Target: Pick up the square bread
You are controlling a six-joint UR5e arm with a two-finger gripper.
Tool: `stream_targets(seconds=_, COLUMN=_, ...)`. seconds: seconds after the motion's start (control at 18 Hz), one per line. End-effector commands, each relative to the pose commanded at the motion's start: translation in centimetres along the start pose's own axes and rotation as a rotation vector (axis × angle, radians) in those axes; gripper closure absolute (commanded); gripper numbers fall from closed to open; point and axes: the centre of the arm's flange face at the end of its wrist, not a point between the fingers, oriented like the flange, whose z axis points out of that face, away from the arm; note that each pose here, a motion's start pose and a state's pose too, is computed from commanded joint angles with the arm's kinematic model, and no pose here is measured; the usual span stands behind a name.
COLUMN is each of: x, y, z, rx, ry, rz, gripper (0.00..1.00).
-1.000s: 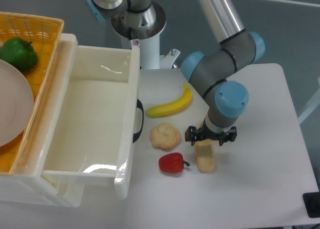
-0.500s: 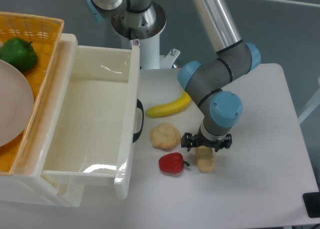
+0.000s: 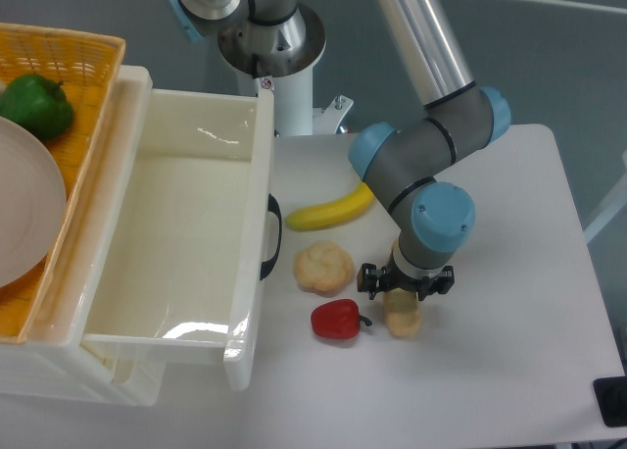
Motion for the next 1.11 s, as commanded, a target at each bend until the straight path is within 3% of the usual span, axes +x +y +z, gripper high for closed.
stream_targets(seconds=0.22, x=-0.1, y=-0.2, z=-0.3, rx=0.006, ry=-0.004, rz=-0.001, gripper=0.87)
stream_targets(seconds=0.28, x=-0.2, y=-0.3, z=-0.6, rx=0.011, ry=-0.005, rz=0.004, gripper=0.89)
stream_targets(seconds=0.83, x=-0.1, y=-0.5, z=-6.1, rx=0.084, ry=-0.054, rz=0.018, gripper=0.88)
stream_targets(seconds=1.11, x=2.3, y=-0.2, z=-9.4, rx=0.128, ry=-0.068, rz=0.063, gripper=0.85)
